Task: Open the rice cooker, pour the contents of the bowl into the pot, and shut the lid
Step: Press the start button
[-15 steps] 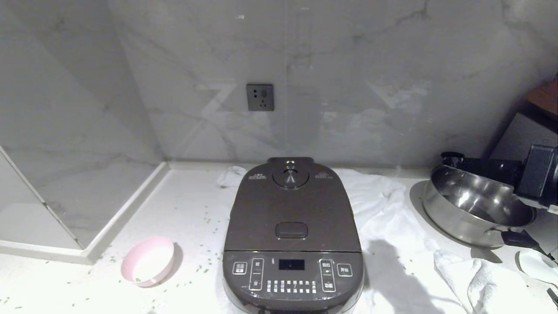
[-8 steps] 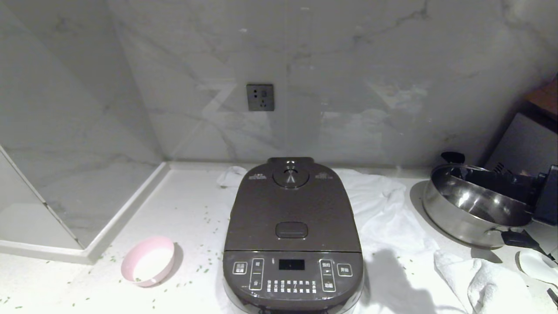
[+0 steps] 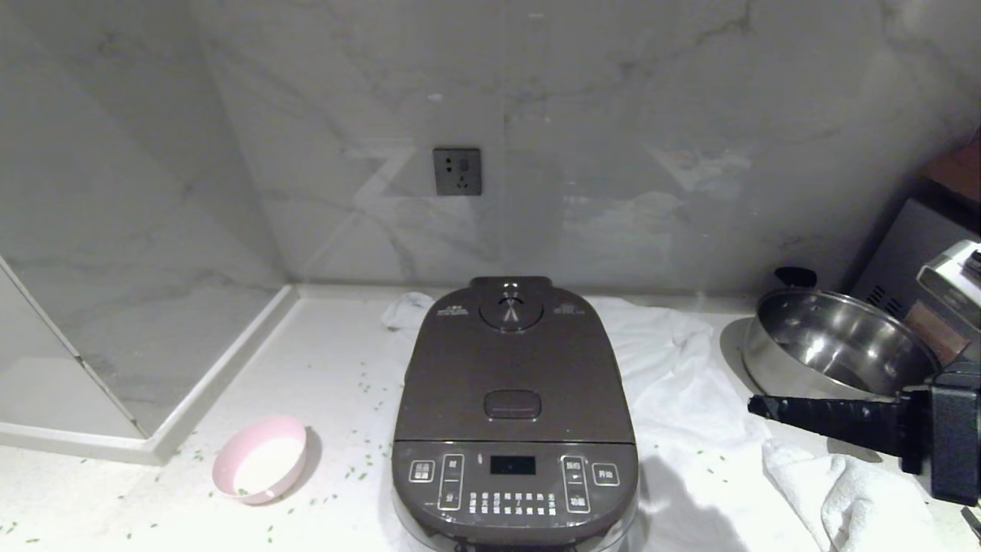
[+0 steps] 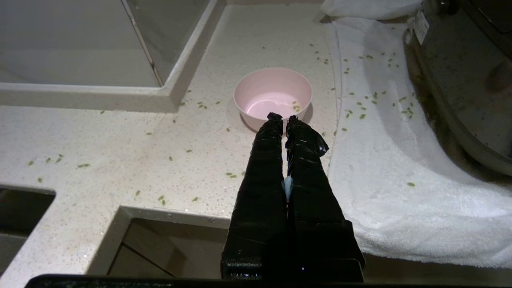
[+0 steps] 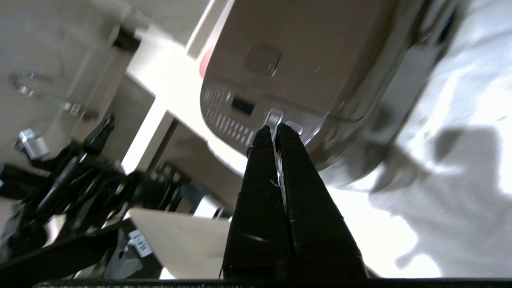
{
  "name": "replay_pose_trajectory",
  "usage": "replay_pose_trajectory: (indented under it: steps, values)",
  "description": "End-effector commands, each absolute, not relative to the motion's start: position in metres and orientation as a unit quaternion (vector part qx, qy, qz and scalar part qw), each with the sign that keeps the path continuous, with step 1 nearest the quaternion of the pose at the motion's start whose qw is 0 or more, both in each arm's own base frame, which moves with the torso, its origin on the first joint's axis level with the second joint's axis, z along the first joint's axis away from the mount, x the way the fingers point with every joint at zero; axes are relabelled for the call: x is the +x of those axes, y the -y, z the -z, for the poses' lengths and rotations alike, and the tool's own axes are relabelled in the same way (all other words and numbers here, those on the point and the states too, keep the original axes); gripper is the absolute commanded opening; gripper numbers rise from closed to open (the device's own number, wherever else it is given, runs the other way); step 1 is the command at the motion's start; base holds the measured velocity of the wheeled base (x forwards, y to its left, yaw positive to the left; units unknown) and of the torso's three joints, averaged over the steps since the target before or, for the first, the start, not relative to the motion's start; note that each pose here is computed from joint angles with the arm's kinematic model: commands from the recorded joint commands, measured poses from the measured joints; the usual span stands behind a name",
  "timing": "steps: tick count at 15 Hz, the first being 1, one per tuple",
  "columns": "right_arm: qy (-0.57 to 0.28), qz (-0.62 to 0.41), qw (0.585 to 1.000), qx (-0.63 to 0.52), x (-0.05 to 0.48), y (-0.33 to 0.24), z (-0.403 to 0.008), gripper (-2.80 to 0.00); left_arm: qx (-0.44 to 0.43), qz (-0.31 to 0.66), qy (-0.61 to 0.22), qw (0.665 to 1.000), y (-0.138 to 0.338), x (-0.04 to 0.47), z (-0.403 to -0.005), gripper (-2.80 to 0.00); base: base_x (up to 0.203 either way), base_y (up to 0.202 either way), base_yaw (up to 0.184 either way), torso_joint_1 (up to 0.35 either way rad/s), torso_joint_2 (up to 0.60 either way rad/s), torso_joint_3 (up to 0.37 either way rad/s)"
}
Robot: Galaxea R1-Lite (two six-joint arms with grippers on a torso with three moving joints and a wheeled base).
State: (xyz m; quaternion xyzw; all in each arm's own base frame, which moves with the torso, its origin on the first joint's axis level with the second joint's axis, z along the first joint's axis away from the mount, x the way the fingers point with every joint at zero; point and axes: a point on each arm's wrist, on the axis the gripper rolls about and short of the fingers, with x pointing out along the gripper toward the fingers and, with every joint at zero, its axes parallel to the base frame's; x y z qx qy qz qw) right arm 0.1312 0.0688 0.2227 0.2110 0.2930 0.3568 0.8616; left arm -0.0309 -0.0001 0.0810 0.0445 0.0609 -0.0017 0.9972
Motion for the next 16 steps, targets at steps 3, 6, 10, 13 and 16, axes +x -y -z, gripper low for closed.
replay_pose_trajectory:
  steps: [3,6,10,13,16]
  values:
    - [-0.41,-0.321,0.829,0.203,0.168,-0.092,-0.192,-2.8,0.044,0.0,-0.065,0.997,0.0,-0.031,-0.077,-2.8,0.0,0.0,0.0,0.0,0.0,0.0]
    - [-0.464,-0.262,0.827,0.181,0.184,-0.098,-0.188,-2.8,0.044,0.003,-0.066,0.997,0.0,-0.031,-0.077,-2.8,0.0,0.0,0.0,0.0,0.0,0.0]
    - [-0.471,-0.276,0.821,0.164,0.2,-0.12,-0.192,-2.8,0.043,0.007,-0.066,0.997,0.0,-0.031,-0.077,-2.8,0.0,0.0,0.0,0.0,0.0,0.0]
    - [-0.473,-0.319,0.809,0.142,0.19,-0.143,-0.202,-2.8,0.042,0.01,-0.065,0.997,0.0,-0.031,-0.077,-2.8,0.0,0.0,0.0,0.0,0.0,0.0]
    - [-0.512,-0.329,0.787,0.105,0.17,-0.157,-0.201,-2.8,0.042,0.01,-0.065,0.997,0.0,-0.031,-0.077,-2.8,0.0,0.0,0.0,0.0,0.0,0.0]
